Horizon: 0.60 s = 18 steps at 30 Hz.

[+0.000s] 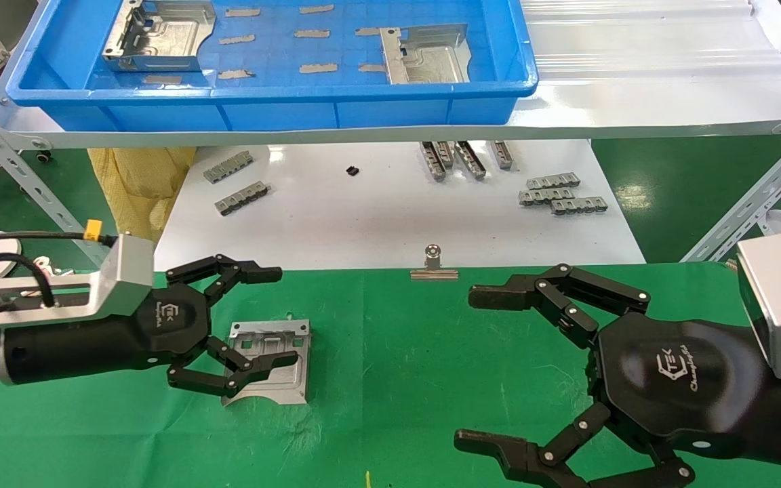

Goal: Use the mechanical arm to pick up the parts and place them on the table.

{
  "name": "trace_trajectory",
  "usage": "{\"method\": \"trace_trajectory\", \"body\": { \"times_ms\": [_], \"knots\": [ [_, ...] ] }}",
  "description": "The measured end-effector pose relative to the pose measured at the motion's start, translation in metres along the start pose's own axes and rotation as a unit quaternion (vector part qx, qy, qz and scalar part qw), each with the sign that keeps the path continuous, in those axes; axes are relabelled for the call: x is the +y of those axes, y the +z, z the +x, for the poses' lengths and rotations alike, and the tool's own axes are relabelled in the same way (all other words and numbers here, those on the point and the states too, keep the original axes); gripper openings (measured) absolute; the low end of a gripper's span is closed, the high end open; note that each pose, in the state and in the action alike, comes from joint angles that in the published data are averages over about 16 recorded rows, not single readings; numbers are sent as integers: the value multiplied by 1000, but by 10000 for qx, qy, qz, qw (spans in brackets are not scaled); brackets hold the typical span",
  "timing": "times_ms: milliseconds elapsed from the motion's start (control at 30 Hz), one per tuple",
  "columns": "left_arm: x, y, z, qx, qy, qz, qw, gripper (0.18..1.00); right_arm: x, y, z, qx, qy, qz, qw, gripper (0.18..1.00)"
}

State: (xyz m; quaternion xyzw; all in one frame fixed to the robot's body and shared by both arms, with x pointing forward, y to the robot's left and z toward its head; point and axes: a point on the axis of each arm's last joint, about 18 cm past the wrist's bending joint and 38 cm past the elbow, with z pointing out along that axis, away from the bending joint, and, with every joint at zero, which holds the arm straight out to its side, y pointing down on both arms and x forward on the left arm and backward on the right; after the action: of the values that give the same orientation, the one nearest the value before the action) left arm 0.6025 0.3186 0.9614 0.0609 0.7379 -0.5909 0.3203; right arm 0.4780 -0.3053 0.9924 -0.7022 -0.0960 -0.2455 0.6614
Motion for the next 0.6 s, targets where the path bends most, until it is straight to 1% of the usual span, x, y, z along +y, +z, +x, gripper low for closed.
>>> {"method": "trace_trajectory", "body": {
  "times_ms": [600],
  "knots": [
    [-43,-19,35,183,-191,580,9980,1001,0,0,0,0,0,0,10000,1000]
  ]
}}
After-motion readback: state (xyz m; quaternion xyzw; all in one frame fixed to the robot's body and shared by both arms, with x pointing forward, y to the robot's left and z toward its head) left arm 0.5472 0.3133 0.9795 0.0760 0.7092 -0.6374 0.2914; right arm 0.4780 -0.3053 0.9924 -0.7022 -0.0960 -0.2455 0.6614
